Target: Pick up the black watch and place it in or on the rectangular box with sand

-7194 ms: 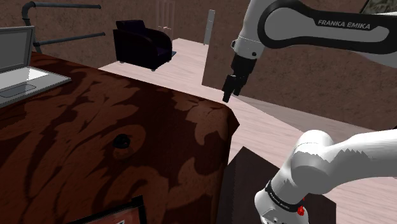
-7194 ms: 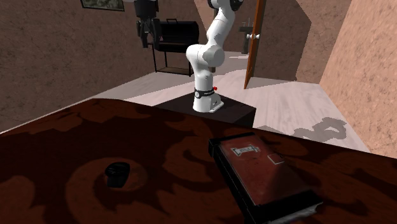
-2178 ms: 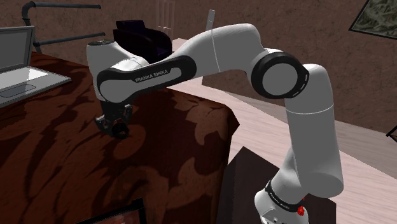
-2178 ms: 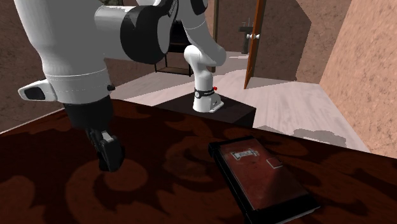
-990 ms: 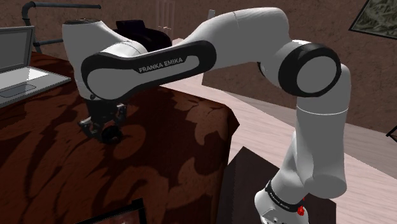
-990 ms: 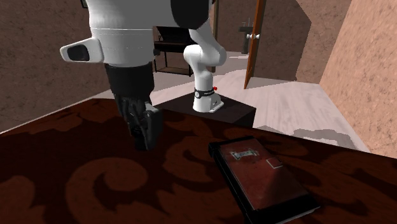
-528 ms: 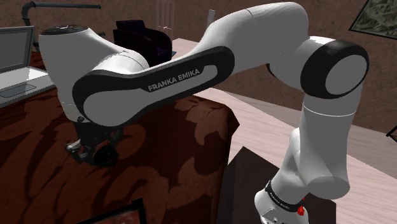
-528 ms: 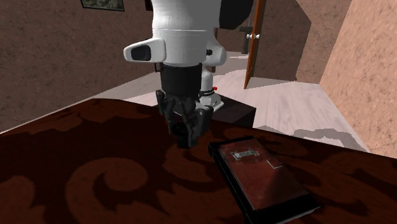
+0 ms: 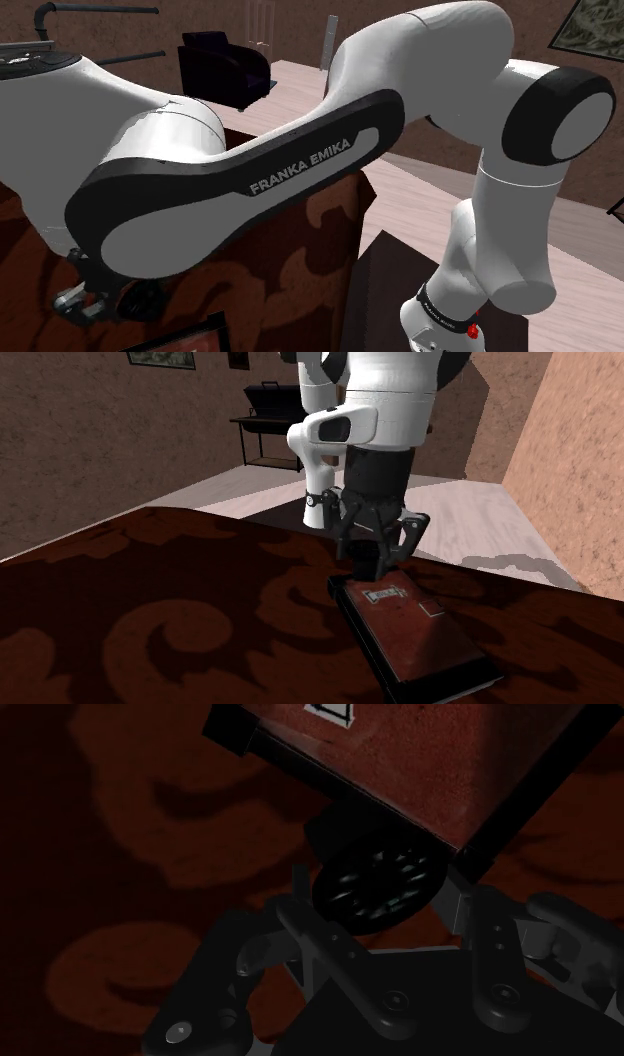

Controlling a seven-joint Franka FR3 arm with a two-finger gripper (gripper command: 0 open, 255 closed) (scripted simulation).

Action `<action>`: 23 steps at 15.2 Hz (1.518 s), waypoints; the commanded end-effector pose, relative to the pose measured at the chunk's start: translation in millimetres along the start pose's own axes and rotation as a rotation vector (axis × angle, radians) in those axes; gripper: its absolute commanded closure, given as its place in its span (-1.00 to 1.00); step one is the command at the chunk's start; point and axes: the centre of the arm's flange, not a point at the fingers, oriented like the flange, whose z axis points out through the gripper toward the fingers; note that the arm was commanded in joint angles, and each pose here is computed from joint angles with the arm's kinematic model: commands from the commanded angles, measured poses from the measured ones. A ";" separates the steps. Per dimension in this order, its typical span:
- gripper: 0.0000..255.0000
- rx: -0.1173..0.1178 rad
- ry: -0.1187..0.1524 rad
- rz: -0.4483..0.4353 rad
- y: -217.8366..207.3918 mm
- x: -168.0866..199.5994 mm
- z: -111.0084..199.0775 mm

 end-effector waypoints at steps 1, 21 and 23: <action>1.00 0.000 0.000 0.001 -18.8 -19.5 -1.6; 1.00 0.000 0.000 0.001 -54.7 -54.6 75.5; 1.00 0.000 0.000 0.001 -54.7 -54.5 75.5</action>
